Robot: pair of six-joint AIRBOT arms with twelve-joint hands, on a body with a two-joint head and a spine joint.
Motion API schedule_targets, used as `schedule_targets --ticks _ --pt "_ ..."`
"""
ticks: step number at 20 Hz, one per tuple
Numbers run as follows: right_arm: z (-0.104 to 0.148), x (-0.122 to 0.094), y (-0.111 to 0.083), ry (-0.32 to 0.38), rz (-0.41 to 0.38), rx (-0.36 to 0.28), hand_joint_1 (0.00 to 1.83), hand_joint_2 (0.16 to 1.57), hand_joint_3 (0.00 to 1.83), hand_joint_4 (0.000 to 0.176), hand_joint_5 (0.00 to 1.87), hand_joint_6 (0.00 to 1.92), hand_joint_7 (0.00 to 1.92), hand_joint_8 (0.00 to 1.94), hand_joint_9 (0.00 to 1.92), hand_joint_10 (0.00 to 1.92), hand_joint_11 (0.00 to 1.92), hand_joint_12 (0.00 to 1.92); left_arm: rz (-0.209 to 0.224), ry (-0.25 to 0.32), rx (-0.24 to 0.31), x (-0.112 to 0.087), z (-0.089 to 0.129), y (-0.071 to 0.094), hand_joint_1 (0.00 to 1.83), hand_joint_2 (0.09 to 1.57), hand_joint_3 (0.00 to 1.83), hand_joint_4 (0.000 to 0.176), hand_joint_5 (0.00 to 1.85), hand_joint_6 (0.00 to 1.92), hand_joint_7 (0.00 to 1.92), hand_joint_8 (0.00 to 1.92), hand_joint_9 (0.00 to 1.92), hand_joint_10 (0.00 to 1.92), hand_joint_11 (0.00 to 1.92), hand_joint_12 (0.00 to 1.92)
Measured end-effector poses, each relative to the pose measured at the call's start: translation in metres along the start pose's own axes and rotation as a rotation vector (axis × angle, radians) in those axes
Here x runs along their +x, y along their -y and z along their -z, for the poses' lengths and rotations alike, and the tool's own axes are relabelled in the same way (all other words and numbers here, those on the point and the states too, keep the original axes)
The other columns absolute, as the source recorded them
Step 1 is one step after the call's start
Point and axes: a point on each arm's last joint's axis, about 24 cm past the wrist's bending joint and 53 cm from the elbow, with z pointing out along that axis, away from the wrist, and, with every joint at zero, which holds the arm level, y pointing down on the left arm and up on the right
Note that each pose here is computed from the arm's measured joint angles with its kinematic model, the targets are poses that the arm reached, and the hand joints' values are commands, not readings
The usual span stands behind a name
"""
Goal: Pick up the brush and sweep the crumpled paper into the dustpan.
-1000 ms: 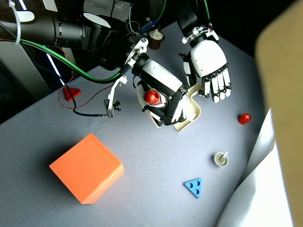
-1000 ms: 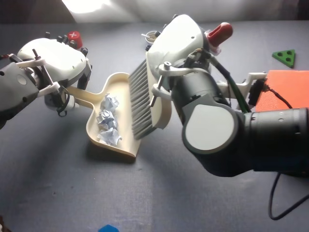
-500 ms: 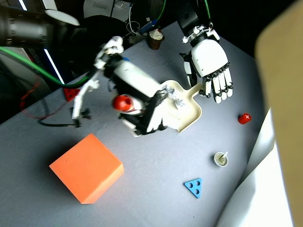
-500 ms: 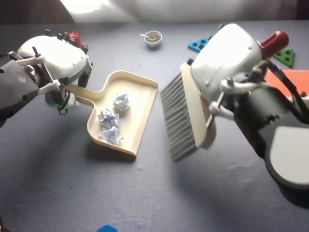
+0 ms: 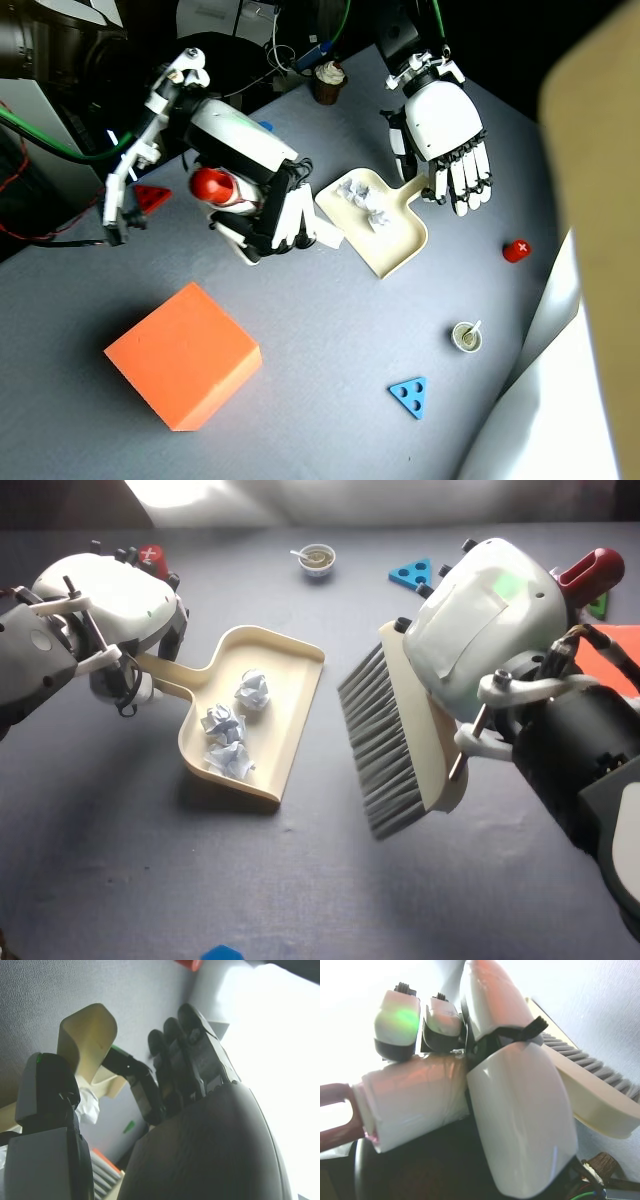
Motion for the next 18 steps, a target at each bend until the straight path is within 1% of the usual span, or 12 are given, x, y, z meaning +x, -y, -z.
schedule_targets --ticks 1,3,6,7,8,9,10,11,13,14,16,18 --pt "0.001 -0.001 -0.002 0.001 0.004 -0.005 1.54 1.21 0.0 0.104 0.9 1.92 0.97 1.94 1.26 1.92 1.4 1.92 0.0 0.0 0.0 0.0 0.0 0.0 0.97 1.15 0.0 0.006 0.66 0.46 0.43 0.01 0.34 0.0 0.28 0.14" --pt "0.003 -0.002 -0.004 0.002 0.026 -0.011 1.53 1.21 0.0 0.105 0.9 1.92 0.96 1.94 1.25 1.92 1.39 1.92 0.002 0.001 -0.004 -0.002 0.001 -0.003 0.93 1.09 0.0 0.041 0.5 0.03 0.35 0.0 0.3 0.0 0.26 0.12" --pt "0.005 0.0 -0.005 0.0 0.072 -0.009 1.49 1.19 0.0 0.102 0.93 1.92 0.98 1.94 1.25 1.92 1.39 1.92 0.0 0.01 -0.01 -0.004 0.002 -0.005 0.93 1.02 0.0 0.04 0.36 0.0 0.3 0.0 0.28 0.0 0.25 0.12" --pt "0.005 0.001 -0.004 -0.005 0.074 -0.006 1.47 1.16 0.0 0.084 0.92 1.92 0.98 1.94 1.25 1.92 1.39 1.92 0.0 0.008 -0.01 -0.004 0.002 -0.005 0.93 1.0 0.0 0.042 0.31 0.0 0.3 0.0 0.28 0.0 0.25 0.12" --pt "0.005 0.003 -0.003 -0.012 0.074 -0.004 1.42 1.14 0.0 0.029 0.89 1.92 0.98 1.94 1.23 1.92 1.39 1.92 0.0 0.008 -0.01 -0.004 0.002 -0.005 0.92 1.0 0.0 0.043 0.27 0.0 0.29 0.0 0.28 0.0 0.24 0.11" --pt "0.005 0.005 -0.002 -0.022 0.082 -0.001 1.36 1.09 0.0 0.0 0.93 1.31 0.99 1.94 1.21 1.92 1.36 1.92 0.0 0.008 -0.01 -0.004 0.002 -0.005 0.93 1.0 0.0 0.041 0.26 0.0 0.29 0.0 0.29 0.0 0.25 0.11" --pt "0.006 0.007 -0.001 -0.032 0.093 0.0 1.22 1.07 0.0 0.0 1.05 0.93 0.99 1.94 1.17 1.92 1.31 1.92 0.0 0.008 -0.01 -0.004 0.002 -0.005 0.9 1.01 0.0 0.042 0.24 0.0 0.28 0.0 0.27 0.0 0.23 0.11" --pt "0.008 0.01 -0.001 -0.047 0.102 0.0 1.18 1.07 0.0 0.0 1.07 0.87 0.89 1.94 1.02 1.92 1.13 1.92 0.0 0.009 -0.01 -0.004 0.002 -0.005 0.89 1.01 0.0 0.041 0.23 0.0 0.28 0.0 0.27 0.0 0.23 0.11" --pt "0.013 0.019 -0.005 -0.089 0.109 -0.015 1.1 0.92 0.0 0.0 0.69 1.72 0.61 1.94 0.65 1.92 0.72 1.92 0.0 0.009 -0.01 -0.004 0.002 -0.005 0.92 1.0 0.0 0.034 0.27 0.01 0.3 0.01 0.29 0.01 0.25 0.12" --pt "0.018 0.022 -0.009 -0.096 0.123 -0.029 1.06 0.89 0.0 0.028 0.6 1.88 0.5 1.94 0.52 1.92 0.58 1.92 0.004 0.009 -0.005 -0.005 0.003 -0.003 0.92 1.0 0.0 0.033 0.28 0.01 0.3 0.01 0.3 0.01 0.25 0.12" --pt "0.023 0.021 -0.011 -0.094 0.145 -0.04 0.89 0.9 0.0 0.0 0.56 1.19 0.41 1.6 0.37 1.74 0.27 1.92 0.01 0.019 0.0 -0.014 0.003 -0.001 0.89 0.99 0.0 0.042 0.28 0.01 0.31 0.01 0.29 0.0 0.25 0.12" --pt "0.03 0.021 -0.015 -0.101 0.155 -0.058 0.77 0.86 0.0 0.0 0.62 0.3 0.63 0.41 0.53 0.79 0.25 1.4 0.012 0.038 0.005 -0.026 0.004 -0.001 0.8 1.02 0.01 0.042 0.25 0.0 0.29 0.0 0.26 0.0 0.22 0.1"
